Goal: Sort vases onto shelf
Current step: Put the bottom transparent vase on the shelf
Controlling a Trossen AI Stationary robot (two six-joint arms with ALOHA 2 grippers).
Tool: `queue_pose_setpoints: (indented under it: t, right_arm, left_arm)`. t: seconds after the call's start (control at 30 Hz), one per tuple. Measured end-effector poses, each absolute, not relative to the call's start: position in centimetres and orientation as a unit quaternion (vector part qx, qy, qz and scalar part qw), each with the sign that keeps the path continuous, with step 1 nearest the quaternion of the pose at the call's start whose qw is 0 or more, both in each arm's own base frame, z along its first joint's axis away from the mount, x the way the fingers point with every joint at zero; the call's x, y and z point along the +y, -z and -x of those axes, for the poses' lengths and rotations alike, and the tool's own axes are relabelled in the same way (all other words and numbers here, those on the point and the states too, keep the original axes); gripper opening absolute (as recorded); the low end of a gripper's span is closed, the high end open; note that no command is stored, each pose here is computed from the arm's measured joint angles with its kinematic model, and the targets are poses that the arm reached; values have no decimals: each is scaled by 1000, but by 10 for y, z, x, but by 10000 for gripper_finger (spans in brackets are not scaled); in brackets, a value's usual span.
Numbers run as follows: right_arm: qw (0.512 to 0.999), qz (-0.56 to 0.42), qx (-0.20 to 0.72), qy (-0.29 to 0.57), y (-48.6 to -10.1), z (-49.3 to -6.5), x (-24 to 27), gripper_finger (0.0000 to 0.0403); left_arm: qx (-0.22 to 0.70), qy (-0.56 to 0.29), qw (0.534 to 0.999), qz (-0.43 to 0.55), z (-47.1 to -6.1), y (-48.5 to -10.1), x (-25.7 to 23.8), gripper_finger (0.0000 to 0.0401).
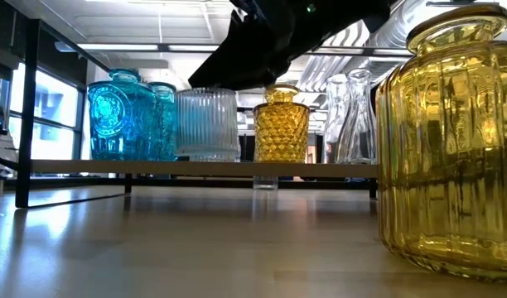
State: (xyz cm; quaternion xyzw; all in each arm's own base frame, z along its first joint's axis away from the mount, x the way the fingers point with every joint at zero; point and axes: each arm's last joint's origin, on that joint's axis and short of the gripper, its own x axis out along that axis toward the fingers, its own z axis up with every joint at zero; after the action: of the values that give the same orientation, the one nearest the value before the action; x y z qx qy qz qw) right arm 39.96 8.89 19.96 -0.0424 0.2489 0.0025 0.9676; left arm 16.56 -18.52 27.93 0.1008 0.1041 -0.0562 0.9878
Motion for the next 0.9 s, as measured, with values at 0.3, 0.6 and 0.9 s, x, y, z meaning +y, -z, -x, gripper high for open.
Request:
queue_pose_setpoints:
  t: [0.3,0.6,0.9]
  right_arm:
    - [967,32,254,7,-199,-400,84,160]
    - [967,31,253,-2,-199,-400,84,183]
    - [968,94,231,2,-218,-405,99,184]
  left_arm:
    - [104,56,988,-97,-166,-279,-185,0]
    - [104,56,988,-97,-166,-279,-185,0]
    - [104,56,988,-97,-166,-279,-185,0]
